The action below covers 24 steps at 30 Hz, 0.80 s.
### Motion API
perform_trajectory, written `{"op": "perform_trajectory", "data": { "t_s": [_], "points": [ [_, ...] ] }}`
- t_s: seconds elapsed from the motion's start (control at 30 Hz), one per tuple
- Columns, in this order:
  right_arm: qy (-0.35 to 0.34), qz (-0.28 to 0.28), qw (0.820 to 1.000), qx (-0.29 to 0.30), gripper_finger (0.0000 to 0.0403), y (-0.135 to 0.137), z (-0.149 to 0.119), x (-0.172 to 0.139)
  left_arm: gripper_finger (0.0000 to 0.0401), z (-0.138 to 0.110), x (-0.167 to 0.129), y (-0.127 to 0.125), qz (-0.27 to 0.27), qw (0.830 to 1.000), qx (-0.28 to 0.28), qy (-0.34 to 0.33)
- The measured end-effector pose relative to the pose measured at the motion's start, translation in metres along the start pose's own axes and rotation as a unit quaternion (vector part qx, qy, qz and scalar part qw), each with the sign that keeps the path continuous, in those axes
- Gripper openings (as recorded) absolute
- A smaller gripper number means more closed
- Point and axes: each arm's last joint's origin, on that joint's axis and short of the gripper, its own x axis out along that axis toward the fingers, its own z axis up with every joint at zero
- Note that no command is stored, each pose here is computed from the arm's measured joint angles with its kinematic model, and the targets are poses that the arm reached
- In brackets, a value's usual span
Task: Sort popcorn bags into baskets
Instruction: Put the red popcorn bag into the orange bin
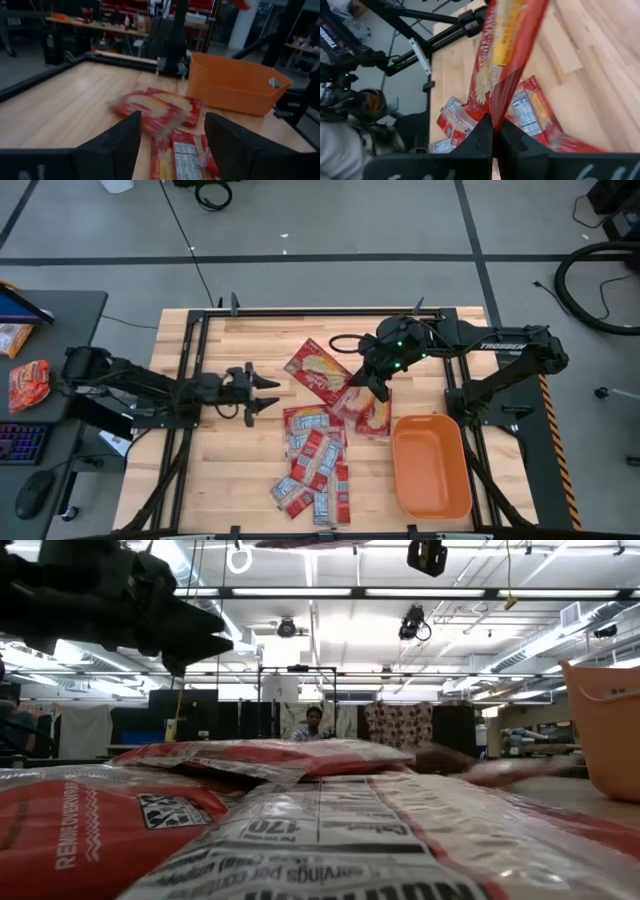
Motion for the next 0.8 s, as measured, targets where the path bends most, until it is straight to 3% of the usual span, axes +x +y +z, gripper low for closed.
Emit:
{"op": "perform_trajectory", "data": {
  "t_s": [0.2,0.33,0.47,0.63,0.8],
  "points": [
    [0.064,0.073,0.995,0.025,0.0009,0.017,-0.012,0.004,0.0246,-0.005,0.020,-0.005,-0.006,0.999,0.007,0.035],
    [0.137,0.080,0.985,0.067,0.0009,0.031,-0.031,0.006,0.0247,-0.007,0.027,-0.007,-0.007,0.999,0.009,0.046],
    [0.202,0.035,0.970,0.134,0.0009,0.045,-0.054,0.006,0.0247,-0.006,0.027,-0.006,-0.007,0.999,0.026,0.044],
    [0.241,-0.036,0.950,0.192,0.0009,0.064,-0.080,0.004,0.0247,0.002,0.025,-0.005,-0.006,0.998,0.056,0.017],
    [0.258,-0.063,0.934,0.240,0.0009,0.084,-0.099,0.001,0.0247,0.011,0.025,0.001,0.010,0.995,0.101,-0.020]
  ]
}}
